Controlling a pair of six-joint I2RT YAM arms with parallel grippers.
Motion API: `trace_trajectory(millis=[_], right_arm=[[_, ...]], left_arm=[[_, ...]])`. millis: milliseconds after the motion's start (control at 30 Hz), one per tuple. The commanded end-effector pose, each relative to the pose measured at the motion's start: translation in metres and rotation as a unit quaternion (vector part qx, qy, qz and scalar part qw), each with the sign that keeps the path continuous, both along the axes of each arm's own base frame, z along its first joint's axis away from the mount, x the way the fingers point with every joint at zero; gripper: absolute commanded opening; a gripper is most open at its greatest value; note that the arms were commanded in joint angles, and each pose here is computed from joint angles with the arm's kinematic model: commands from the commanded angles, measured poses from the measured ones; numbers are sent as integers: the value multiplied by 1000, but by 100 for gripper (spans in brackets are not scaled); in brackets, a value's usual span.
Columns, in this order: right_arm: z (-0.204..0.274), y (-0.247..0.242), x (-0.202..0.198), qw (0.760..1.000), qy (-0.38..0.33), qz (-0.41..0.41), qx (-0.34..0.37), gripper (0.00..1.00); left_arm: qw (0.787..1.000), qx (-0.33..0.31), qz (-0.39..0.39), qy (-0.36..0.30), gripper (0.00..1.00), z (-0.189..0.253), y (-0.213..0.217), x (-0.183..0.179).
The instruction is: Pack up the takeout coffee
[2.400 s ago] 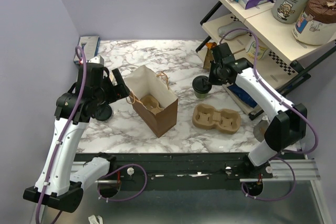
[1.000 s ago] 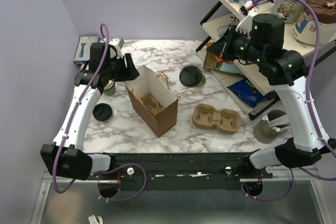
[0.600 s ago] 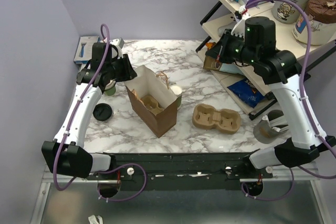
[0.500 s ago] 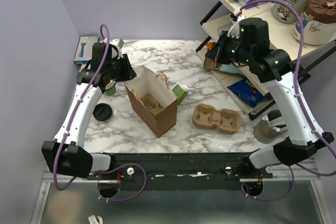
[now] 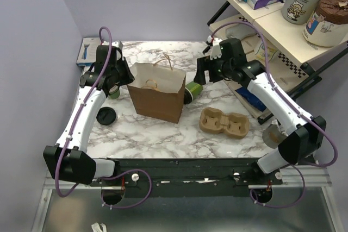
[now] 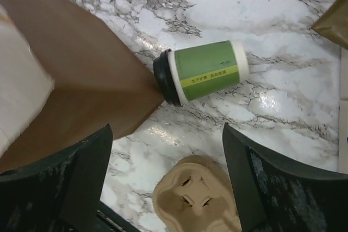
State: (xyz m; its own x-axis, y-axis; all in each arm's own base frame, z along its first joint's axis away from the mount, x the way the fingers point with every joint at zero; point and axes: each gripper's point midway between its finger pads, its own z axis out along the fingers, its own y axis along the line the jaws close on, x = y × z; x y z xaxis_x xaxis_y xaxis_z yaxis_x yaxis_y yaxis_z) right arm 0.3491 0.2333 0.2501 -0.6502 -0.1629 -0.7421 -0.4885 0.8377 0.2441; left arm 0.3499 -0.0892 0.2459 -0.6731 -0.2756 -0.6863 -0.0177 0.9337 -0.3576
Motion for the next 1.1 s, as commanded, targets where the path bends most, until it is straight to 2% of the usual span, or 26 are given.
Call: trace_trajectory(millis=[0,133,200,267,300,333,400,433,500,567,833,900,1067], right_arm=[[-20,23,19,990,-95,98,-41,91],[-43,27,30,989,-84,93,-76,91],[-54,32,32,984,-95,117,-93,91],[-56,35,41,982,-116,115,-95,91],[-58,32,48,982,-120,98,-105,91],[-62,33,57,982,-120,90,-112,91],[-66,35,64,981,-123,90,-121,91],[-73,38,67,980,-121,95,-126,90],[-79,37,74,976,-129,90,-149,89],[-87,43,79,973,-131,93,-168,88],[-94,72,96,975,-138,87,-152,82],[-102,73,96,979,-119,71,-151,78],[-129,59,81,984,-73,43,-157,77]], left_arm=[[999,32,-10,-3,24,4,10,-12],[998,45,-34,-8,45,7,10,-23],[998,45,-31,-9,49,6,12,-27],[999,37,-38,-14,56,7,8,-28],[999,33,-38,-16,62,7,7,-29],[999,24,-39,-18,74,9,4,-30],[999,19,-41,-29,79,15,3,-31],[999,15,-35,-32,85,17,3,-31],[998,12,-32,-47,89,28,4,-35],[998,6,-25,-61,99,38,5,-38],[994,-3,11,-108,99,69,16,-58],[993,-2,20,-113,99,74,19,-64],[992,-1,28,-123,99,82,23,-73]])
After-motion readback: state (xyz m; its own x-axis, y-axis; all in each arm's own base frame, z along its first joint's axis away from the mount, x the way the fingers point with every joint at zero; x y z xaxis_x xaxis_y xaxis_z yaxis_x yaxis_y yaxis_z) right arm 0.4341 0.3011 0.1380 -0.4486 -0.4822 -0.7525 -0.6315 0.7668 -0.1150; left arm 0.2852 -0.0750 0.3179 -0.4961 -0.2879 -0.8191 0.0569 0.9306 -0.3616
